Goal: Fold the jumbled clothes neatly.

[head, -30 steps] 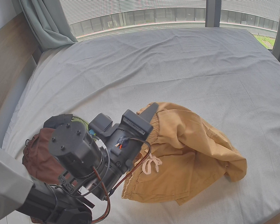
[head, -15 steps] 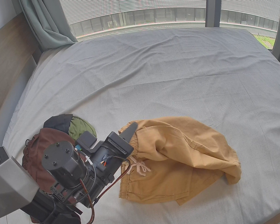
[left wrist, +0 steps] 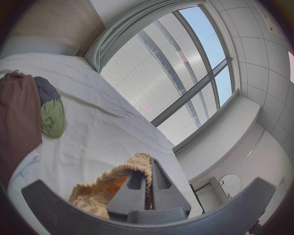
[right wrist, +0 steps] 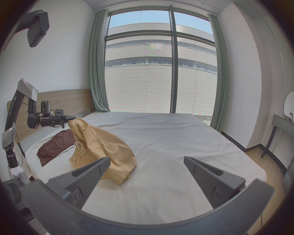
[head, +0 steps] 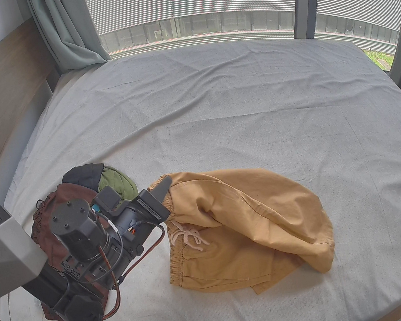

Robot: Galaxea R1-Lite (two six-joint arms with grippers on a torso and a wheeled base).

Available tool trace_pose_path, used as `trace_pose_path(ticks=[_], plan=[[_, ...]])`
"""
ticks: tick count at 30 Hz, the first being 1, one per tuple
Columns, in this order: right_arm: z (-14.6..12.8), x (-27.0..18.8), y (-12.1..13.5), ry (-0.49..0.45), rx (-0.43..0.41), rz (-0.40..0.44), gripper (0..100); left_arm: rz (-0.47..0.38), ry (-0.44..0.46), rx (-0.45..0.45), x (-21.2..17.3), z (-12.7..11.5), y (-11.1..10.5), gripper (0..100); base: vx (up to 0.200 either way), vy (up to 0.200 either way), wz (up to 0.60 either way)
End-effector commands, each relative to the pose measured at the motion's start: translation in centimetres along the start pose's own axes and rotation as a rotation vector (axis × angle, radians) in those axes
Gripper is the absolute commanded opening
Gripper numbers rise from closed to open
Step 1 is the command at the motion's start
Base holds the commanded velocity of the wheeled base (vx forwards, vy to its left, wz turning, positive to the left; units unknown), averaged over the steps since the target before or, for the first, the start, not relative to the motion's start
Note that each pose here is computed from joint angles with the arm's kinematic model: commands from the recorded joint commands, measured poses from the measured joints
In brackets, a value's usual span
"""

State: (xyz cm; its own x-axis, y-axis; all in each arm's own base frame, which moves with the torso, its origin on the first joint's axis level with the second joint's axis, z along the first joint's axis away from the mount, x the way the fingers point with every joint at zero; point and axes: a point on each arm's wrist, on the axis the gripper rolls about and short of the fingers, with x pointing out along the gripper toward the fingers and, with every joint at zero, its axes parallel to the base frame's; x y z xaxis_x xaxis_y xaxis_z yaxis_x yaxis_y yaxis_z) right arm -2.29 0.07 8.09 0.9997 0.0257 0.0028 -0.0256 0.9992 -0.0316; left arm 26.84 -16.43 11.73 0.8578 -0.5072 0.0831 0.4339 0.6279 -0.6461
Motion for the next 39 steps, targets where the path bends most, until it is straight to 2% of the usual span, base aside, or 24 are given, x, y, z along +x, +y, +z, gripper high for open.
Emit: trace_pose_path(ticks=[1,12,18,21,27,39], plan=[[-0.5,0.1,0.0,0.015,0.001,0.001,100,0.026,-0.019,0.023,0.0,0.6,0.8,0,0.0,0.0,0.0],[-0.5,0.1,0.0,0.015,0.001,0.001,100,0.076,-0.038,0.051,0.0,1.8,3.0,0,0.0,0.0,0.0],[-0.5,0.1,0.0,0.012,0.0,0.001,100,0.089,-0.023,0.147,0.0,2.6,4.8,0,0.0,0.0,0.0],[-0.5,0.1,0.0,0.01,0.001,0.001,100,0.102,-0.009,0.165,0.1,2.3,5.4,0,0.0,0.0,0.0],[-0.5,0.1,0.0,0.01,0.009,-0.001,100,0.169,0.037,0.205,0.3,1.2,7.9,0,0.0,0.0,0.0],[-0.5,0.1,0.0,0.01,0.01,-0.001,100,0.156,0.048,0.207,0.3,1.1,7.8,0,0.0,0.0,0.0]])
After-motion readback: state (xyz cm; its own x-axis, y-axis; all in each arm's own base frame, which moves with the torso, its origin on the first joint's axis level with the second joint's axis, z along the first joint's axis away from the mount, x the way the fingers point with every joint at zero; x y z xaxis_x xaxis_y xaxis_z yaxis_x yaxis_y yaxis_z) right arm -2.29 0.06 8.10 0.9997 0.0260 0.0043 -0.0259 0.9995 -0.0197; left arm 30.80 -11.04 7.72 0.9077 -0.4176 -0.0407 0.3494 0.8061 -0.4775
